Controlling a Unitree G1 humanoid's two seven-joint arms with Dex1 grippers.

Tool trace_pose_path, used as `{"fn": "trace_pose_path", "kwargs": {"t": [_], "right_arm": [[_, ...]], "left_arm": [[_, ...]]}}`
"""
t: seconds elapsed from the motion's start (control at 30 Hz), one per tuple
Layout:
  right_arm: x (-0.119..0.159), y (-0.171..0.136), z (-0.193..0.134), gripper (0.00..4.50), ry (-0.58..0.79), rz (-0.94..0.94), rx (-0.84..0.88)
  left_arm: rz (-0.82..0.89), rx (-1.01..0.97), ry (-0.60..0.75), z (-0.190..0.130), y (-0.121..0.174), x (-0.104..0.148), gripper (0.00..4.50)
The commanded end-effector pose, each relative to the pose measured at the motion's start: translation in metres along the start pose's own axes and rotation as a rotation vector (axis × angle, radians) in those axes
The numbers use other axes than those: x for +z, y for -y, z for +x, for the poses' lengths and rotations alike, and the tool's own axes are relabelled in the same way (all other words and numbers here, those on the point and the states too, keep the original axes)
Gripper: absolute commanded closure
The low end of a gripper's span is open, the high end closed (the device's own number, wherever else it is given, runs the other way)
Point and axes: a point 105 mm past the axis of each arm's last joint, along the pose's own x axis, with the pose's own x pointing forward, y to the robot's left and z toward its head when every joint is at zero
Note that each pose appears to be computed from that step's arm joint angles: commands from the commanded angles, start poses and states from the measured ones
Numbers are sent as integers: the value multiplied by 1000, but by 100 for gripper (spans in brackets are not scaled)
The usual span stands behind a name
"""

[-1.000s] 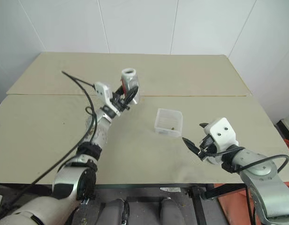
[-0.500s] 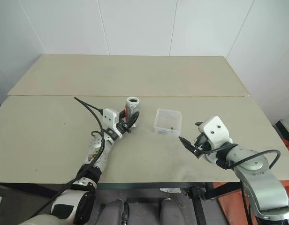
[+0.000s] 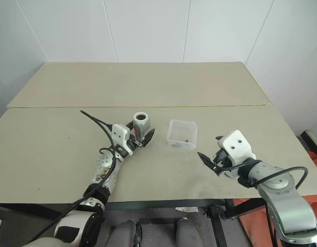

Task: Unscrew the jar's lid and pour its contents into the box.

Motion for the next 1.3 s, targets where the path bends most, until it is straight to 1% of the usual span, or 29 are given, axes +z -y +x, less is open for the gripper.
{"fn": "trace_pose_path", "kwargs": {"t": [0.03,0.3,0.4,0.5,0.6,0.7,0.77,0.8,0.87,0.93,0.97,1.07,1.1,1.2,1.3], "right_arm": [[11,1,1,0,47,-46,1],[10,0,7,0,48,-50,31],[11,-1,11,0,51,-56,48],[11,0,16,0,53,-70,61],[12,0,20,0,60,-79,72],[13,1,21,0,61,-87,77],[13,2,20,0,59,-89,77],[13,3,19,0,56,-90,77],[11,6,14,0,46,-92,81],[10,7,11,0,40,-98,89],[10,9,8,0,39,-103,96],[14,17,-13,0,76,-102,183],[15,21,-26,0,83,-106,233],[18,35,-55,0,80,-142,333],[21,48,-69,0,74,-173,357]], "left_arm": [[-7,42,21,-10,0,2,5],[42,106,-15,-46,-3,7,5],[41,95,-27,-62,-4,10,5],[56,85,-41,-71,-6,12,5],[79,96,-29,-72,-11,20,5],[88,86,-28,-77,-13,34,5],[115,39,-75,-90,-13,40,5],[134,-17,-124,-105,-12,44,5],[151,-137,-200,-136,-10,55,5],[128,-193,-220,-151,-11,68,5],[107,-196,-228,-157,-16,75,5],[47,-333,-269,-191,-31,110,5],[55,-376,-297,-203,-37,124,5],[104,-415,-354,-217,-52,152,5],[142,-432,-363,-219,-56,167,5]]}}
